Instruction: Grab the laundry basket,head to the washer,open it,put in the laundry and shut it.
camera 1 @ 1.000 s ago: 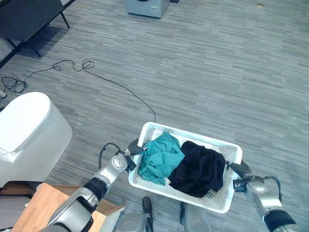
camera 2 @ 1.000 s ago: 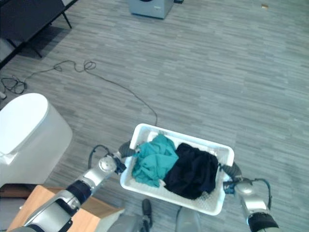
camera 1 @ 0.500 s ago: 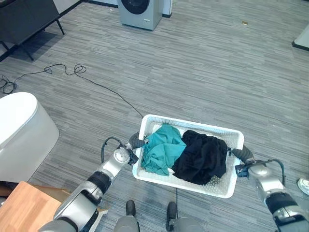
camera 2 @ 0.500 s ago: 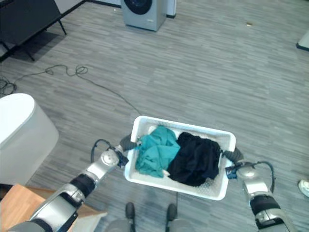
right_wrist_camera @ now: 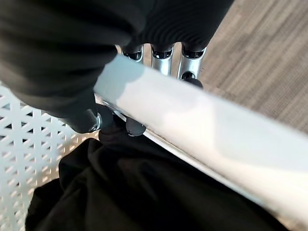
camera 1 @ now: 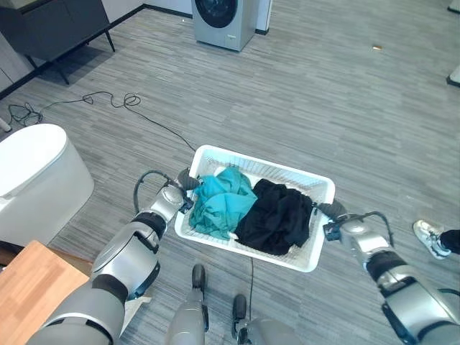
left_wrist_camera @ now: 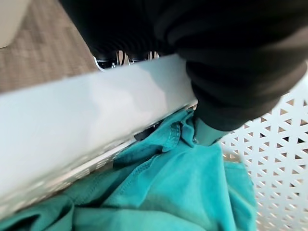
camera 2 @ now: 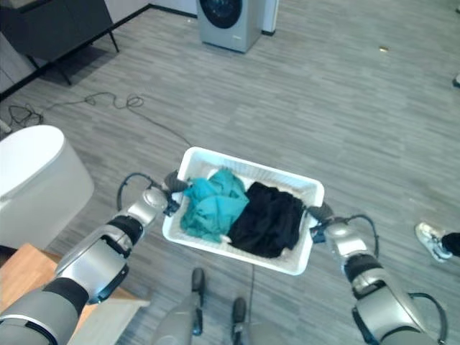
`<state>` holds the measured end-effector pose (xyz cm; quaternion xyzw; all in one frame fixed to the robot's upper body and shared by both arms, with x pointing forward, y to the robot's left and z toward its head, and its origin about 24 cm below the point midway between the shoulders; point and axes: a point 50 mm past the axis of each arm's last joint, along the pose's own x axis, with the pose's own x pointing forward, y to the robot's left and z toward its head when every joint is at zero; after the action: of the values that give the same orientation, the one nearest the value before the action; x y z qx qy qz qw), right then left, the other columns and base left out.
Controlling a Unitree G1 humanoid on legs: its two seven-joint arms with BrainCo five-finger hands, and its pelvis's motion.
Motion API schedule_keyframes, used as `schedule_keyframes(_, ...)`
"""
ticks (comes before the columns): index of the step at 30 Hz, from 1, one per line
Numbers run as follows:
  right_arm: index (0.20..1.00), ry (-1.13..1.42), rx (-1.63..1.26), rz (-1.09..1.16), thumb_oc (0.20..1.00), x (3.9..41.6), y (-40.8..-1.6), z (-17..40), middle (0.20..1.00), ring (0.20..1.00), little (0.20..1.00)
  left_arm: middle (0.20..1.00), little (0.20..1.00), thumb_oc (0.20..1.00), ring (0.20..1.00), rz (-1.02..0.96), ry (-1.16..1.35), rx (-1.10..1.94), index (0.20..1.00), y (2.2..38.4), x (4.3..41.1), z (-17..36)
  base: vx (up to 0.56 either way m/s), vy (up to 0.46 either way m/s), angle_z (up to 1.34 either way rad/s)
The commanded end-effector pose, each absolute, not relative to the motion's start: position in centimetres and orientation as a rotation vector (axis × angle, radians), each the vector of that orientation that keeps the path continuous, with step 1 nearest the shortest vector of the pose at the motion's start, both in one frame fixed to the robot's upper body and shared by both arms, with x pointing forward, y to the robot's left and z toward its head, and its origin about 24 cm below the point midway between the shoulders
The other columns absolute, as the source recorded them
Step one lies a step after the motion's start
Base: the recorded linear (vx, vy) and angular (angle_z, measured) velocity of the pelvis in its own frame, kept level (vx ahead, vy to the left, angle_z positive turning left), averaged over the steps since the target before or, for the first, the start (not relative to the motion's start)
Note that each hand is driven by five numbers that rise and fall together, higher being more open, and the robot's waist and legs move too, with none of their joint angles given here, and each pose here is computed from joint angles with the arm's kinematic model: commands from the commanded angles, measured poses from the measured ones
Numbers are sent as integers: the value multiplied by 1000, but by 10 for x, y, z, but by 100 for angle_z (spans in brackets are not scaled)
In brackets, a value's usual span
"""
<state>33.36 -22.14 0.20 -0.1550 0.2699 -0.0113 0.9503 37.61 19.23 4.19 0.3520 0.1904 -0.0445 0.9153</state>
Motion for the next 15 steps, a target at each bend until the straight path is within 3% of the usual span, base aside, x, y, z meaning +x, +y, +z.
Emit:
schedule_keyframes(1, 200, 249, -175, 144, 200, 358, -181, 55, 200, 200, 200, 200, 200, 200, 200, -94, 252, 645, 200, 177, 385, 63, 376, 147, -52)
schedule_keyframes(8, 200, 245, -147, 215, 200, 346, -165, 43, 200, 200, 200, 200, 200, 200, 200, -108, 282, 594, 200, 190, 363, 38, 398, 176, -36)
schedule_keyframes(15, 200, 269, -201, 164, 200, 341, -194, 43, 200, 200, 200, 200, 200, 200, 200, -95, 285, 626, 200, 193, 366, 41, 380, -9, 20)
